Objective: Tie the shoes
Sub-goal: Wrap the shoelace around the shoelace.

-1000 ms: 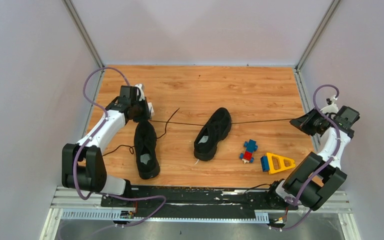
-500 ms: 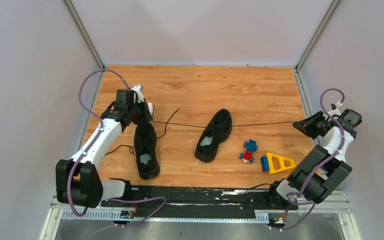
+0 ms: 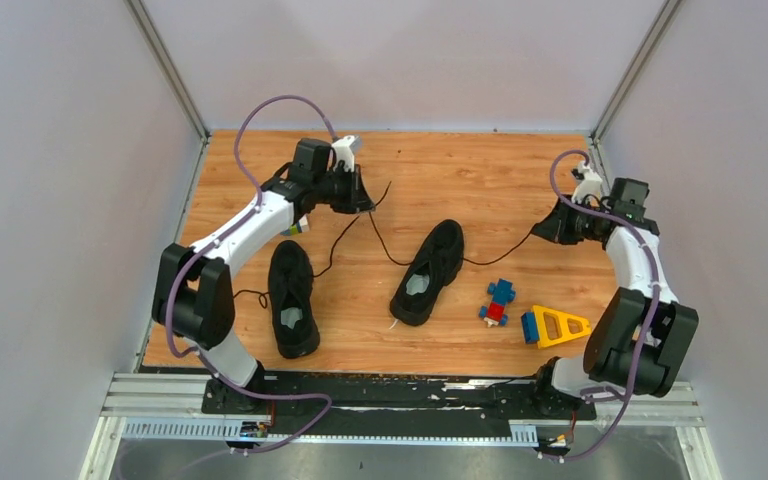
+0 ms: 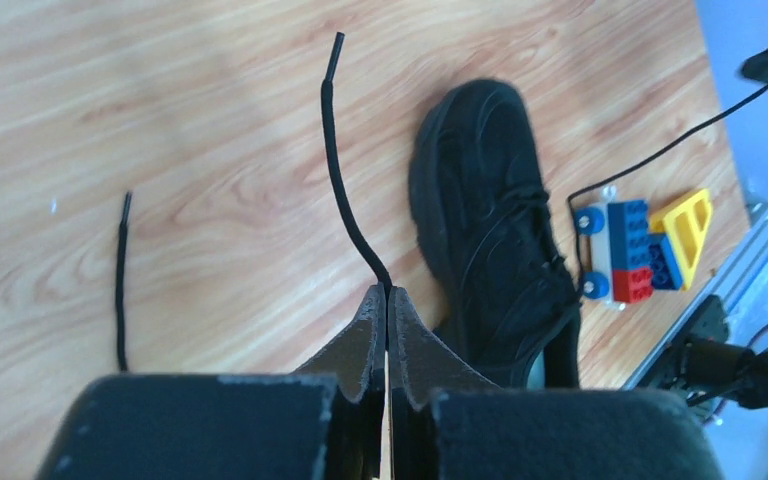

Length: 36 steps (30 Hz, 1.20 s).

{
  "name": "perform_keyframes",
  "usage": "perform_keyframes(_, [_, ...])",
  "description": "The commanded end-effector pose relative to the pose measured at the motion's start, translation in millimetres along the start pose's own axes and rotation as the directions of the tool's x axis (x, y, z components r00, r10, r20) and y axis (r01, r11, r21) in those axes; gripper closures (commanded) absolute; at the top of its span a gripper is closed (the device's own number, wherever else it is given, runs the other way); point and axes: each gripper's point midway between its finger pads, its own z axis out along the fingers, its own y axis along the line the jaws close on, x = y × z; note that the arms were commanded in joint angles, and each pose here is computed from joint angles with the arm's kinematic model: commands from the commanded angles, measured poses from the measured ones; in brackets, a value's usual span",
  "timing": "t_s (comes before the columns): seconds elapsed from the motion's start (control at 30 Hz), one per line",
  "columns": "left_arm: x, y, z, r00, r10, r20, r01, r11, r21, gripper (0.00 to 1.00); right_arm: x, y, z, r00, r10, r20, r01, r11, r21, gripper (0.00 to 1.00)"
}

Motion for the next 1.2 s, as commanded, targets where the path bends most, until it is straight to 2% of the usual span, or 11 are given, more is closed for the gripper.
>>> perform_keyframes(0.0, [-37.8, -27.0, 11.3, 0.998, -0.014, 0.062, 0.008, 0.996, 0.090, 1.00, -10.5, -19.6, 12.8, 0.946, -0.313, -0.079, 0.319, 0.945, 0.077, 0.87])
perform_keyframes(0.13, [-44.2, -38.5, 24.6, 0.997, -0.054, 0.059, 0.045, 0.990, 0.137, 1.00, -15.8, -17.3, 19.2, 0.796, -0.568, -0.209, 0.595, 0.798, 0.094, 0.60])
perform_keyframes(0.2, [-42.6, -41.8, 31.0, 0.996, -0.077, 0.051, 0.068, 0.986, 0.154, 1.00, -23.3, -0.7, 22.1, 0.698, -0.680, -0.226, 0.707, 0.705, 0.058, 0.51])
perform_keyframes(0.27, [-37.6, -42.5, 35.9, 0.993, -0.109, 0.036, 0.102, 0.981, 0.162, 1.00, -32.3, 24.8, 28.1, 0.614, -0.763, -0.205, 0.782, 0.623, 0.024, 0.47])
perform_keyframes(0.43, [-27.7, -43.5, 38.5, 0.980, -0.201, 0.009, 0.196, 0.966, 0.169, 1.00, -27.0, 163.9, 42.2, 0.456, -0.887, 0.074, 0.874, 0.430, -0.224, 0.48])
perform_keyframes(0.57, [-19.8, -42.4, 33.6, 0.956, -0.294, -0.011, 0.292, 0.945, 0.146, 1.00, 9.6, 230.3, 70.0, 0.432, -0.897, 0.098, 0.846, 0.365, -0.388, 0.51])
perform_keyframes(0.63, [-13.9, -40.1, 29.3, 0.929, -0.368, -0.025, 0.368, 0.921, 0.130, 1.00, 32.9, 252.1, 83.4, 0.384, -0.919, 0.089, 0.843, 0.310, -0.441, 0.53])
perform_keyframes(0.77, [2.9, -28.2, 21.2, 0.868, -0.494, -0.046, 0.496, 0.862, 0.104, 1.00, 73.4, 278.3, 94.8, 0.264, -0.962, 0.068, 0.832, 0.192, -0.520, 0.55])
perform_keyframes(0.9, [2.5, -18.9, 14.3, 0.843, -0.537, -0.031, 0.537, 0.838, 0.097, 1.00, 99.8, 279.1, 101.4, 0.163, -0.986, 0.018, 0.827, 0.127, -0.548, 0.56])
perform_keyframes(1.17, [3.5, -25.7, 10.1, 0.746, -0.661, -0.081, 0.666, 0.737, 0.115, 1.00, 131.7, 269.9, 110.2, -0.026, -0.998, -0.051, 0.833, 0.006, -0.553, 0.55])
